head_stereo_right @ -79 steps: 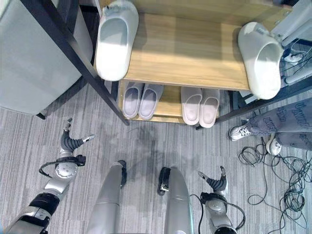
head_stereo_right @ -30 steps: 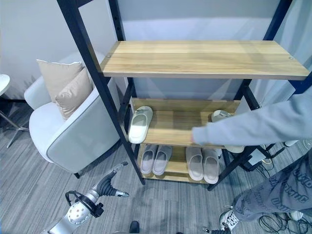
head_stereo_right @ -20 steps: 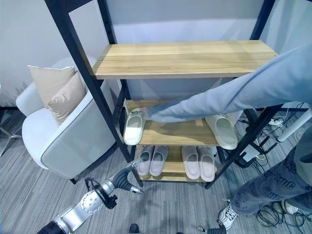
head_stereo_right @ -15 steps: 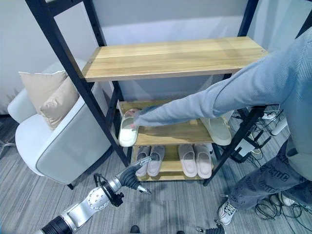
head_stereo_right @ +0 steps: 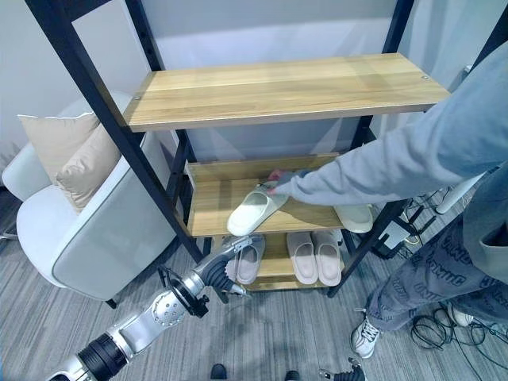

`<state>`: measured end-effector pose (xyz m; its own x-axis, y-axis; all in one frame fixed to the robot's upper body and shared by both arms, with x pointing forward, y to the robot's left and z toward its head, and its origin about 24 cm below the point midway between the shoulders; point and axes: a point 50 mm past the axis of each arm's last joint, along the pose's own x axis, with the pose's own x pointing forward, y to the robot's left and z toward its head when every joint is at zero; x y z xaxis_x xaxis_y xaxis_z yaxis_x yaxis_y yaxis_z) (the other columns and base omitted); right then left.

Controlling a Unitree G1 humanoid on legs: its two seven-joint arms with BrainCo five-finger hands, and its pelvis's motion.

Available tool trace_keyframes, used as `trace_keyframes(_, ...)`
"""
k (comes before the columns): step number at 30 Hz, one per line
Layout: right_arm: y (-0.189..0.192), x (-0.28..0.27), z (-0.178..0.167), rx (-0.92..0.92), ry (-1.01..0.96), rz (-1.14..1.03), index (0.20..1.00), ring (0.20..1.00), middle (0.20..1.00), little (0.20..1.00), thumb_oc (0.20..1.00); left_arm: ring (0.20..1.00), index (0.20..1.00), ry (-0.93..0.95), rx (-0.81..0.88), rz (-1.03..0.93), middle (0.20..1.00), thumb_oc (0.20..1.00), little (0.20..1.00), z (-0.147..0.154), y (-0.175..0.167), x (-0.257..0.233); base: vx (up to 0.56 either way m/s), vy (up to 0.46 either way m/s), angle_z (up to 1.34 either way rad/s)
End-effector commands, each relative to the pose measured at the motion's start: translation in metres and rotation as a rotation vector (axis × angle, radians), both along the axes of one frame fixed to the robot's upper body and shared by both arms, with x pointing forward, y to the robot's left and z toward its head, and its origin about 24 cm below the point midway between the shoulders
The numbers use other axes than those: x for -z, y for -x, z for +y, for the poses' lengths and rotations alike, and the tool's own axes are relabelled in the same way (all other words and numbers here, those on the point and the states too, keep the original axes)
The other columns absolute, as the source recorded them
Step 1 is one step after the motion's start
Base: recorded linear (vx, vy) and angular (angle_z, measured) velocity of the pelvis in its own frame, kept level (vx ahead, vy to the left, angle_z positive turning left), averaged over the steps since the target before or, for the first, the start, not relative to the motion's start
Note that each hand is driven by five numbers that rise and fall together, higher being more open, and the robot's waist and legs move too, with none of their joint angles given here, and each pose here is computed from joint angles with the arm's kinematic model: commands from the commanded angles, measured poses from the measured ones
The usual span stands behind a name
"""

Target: Arrange the slippers neatly on the shoe rack.

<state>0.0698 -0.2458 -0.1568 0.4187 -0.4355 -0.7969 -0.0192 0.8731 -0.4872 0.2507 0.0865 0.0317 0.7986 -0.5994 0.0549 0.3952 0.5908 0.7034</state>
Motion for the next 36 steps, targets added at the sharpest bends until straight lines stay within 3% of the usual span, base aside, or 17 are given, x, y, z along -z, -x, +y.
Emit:
trace_keyframes(1,-0.013,-0.003,0.002,0.012,0.015,-0.053,1.000,1.000,1.000,1.000,1.000,1.000,1.000,0.010,-0.107,-0.188,1.000,1.000,1.000,0.002,-0.030,-0.027,-0.02,-0.016,-0.07)
trace_keyframes(6,-0.015,-0.003,0.003,0.012,0.027,-0.057,1.000,1.000,1.000,1.000,1.000,1.000,1.000,-0.005,-0.216,-0.200,1.000,1.000,1.000,0.018,-0.040,-0.026,-0.01,-0.007,-0.30)
trace_keyframes(17,-0.015,-0.005,0.003,-0.018,0.027,-0.077,1.000,1.000,1.000,1.000,1.000,1.000,1.000,0.006,-0.206,-0.301,1.000,1.000,1.000,0.021,-0.043,-0.048,0.01,-0.014,-0.03)
trace_keyframes(21,-0.020,-0.008,-0.001,-0.043,0.048,-0.099,1.000,1.000,1.000,1.000,1.000,1.000,1.000,-0.082,-0.259,-0.411,1.000,1.000,1.000,0.022,-0.073,-0.070,-0.03,-0.022,0.01)
trace_keyframes(36,-0.033,-0.014,-0.004,-0.031,0.069,-0.159,1.000,1.000,1.000,1.000,1.000,1.000,1.000,-0.210,-0.405,-0.595,1.000,1.000,1.000,0.047,-0.114,-0.121,0.01,-0.014,-0.16)
